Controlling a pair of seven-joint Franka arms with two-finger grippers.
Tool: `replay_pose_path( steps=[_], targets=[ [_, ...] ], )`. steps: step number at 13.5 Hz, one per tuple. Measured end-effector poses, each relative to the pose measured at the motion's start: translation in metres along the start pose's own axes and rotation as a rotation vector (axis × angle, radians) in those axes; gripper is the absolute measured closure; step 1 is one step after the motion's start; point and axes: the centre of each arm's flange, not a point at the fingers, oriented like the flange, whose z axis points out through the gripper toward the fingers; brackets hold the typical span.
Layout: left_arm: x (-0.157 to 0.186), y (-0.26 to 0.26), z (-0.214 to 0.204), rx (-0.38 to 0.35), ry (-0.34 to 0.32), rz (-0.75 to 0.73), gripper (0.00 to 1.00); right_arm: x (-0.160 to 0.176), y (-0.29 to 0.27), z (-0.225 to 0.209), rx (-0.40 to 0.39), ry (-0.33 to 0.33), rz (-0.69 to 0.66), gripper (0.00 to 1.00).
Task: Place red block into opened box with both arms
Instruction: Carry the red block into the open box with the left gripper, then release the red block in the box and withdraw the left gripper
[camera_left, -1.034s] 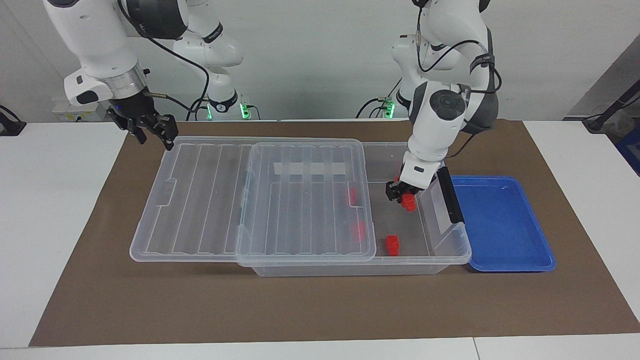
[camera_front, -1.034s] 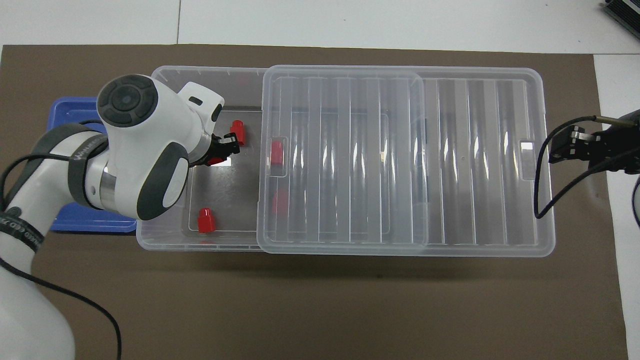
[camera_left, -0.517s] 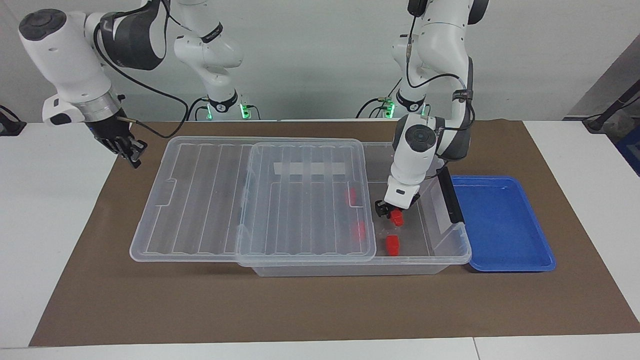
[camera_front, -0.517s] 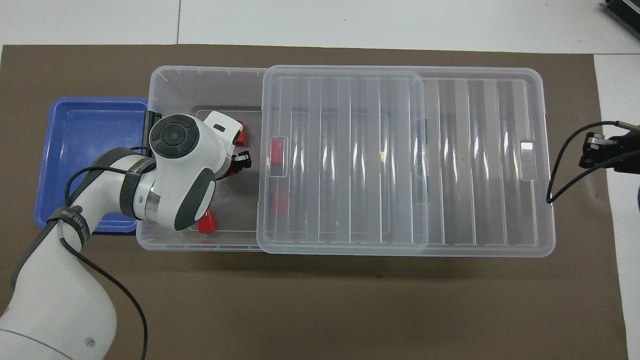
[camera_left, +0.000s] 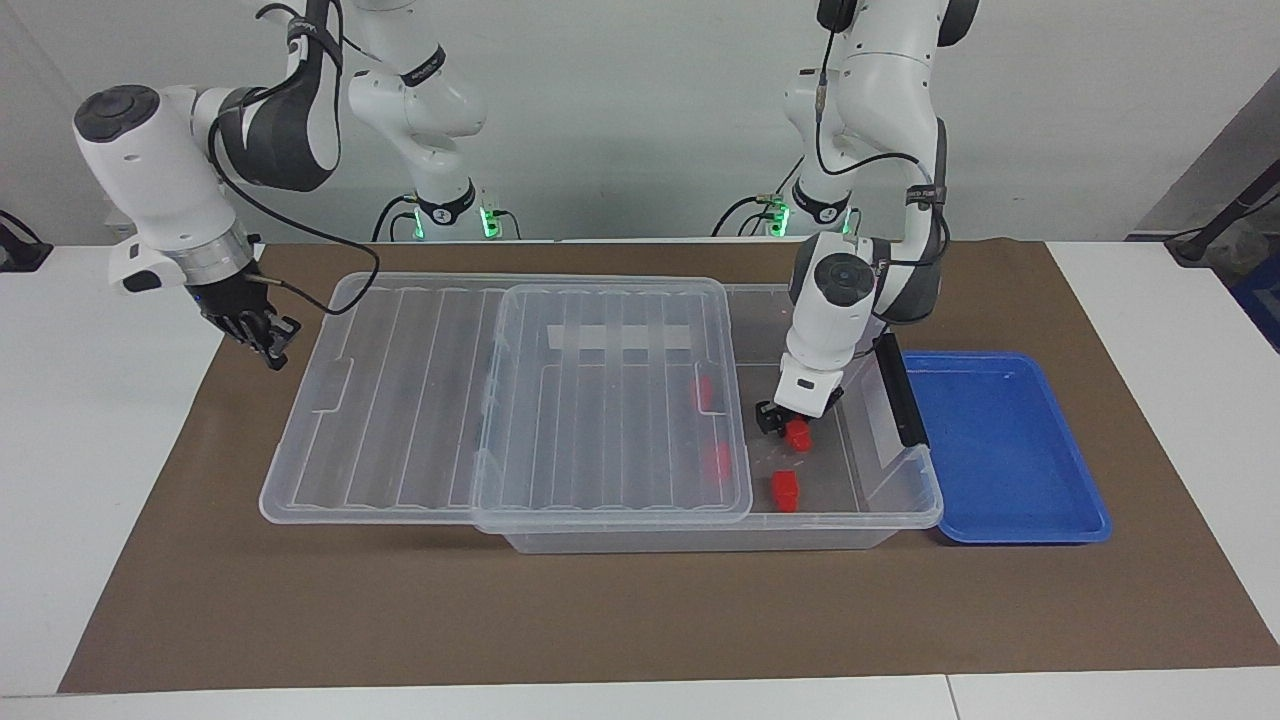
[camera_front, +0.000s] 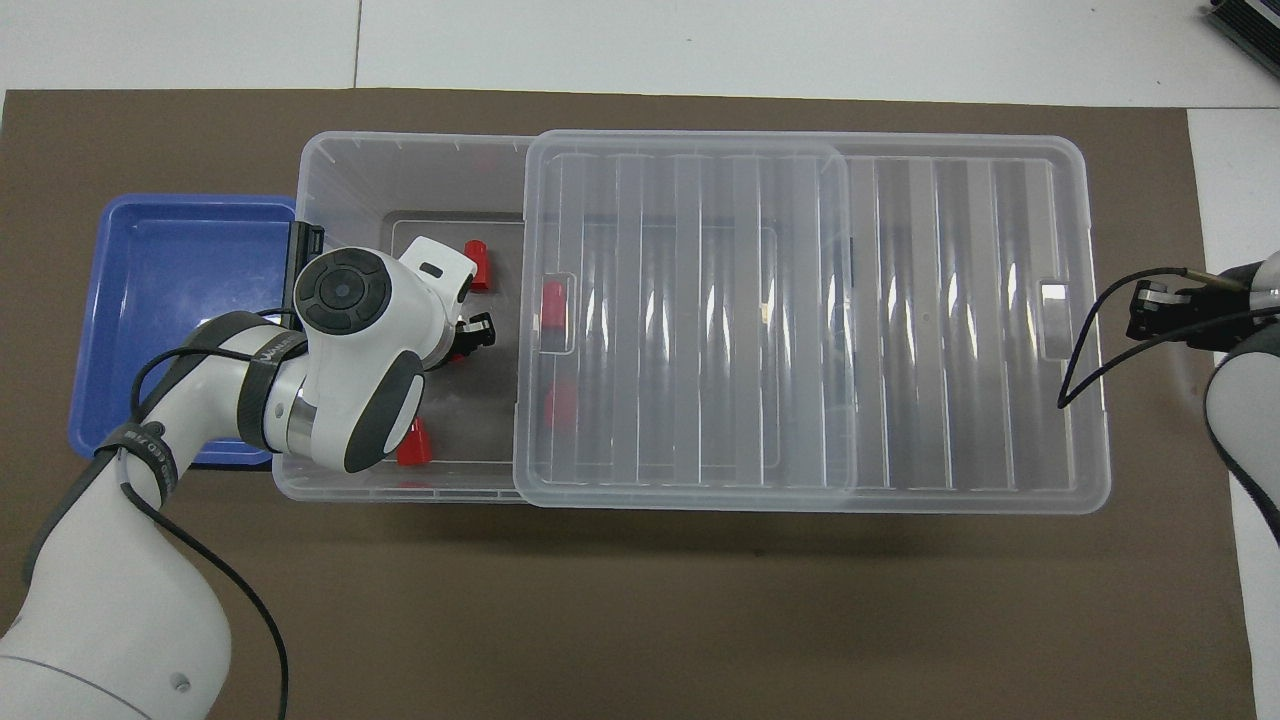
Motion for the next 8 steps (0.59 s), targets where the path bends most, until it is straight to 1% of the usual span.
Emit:
replay_pose_path(
  steps=[1,2,3,5,6,7,8],
  targets=[
    [0.0,0.0,0.0,0.0,0.0,0.0,0.6,0.001,0.0,0.001,0.002,0.01,-0.005,0.99],
    [0.001,-0.001,-0.001,-0.001,0.002,-0.001,0.53,0.001,0.0,0.003,0.005,0.025,-0.008,0.99],
    [0.001,-0.001,-0.002,-0.001,0.003,-0.002,0.41,0.001,0.0,0.007,0.007,0.033,-0.013,0.99],
    [0.002,-0.002,-0.007,-0.004,0.008,-0.004,0.2,-0.001,0.001,0.018,0.005,0.023,-0.028,0.99],
    [0.004,-0.002,-0.011,-0.002,0.007,-0.006,0.07,-0.001,0.001,0.021,0.004,0.017,-0.029,0.99],
    [0.007,-0.004,-0.021,0.005,0.0,-0.011,0.0,-0.002,0.001,0.023,0.005,0.014,-0.028,0.99],
    [0.013,-0.007,-0.039,0.018,-0.013,-0.02,0.0,-0.002,0.0,0.024,0.009,0.012,-0.026,0.99]
  ],
)
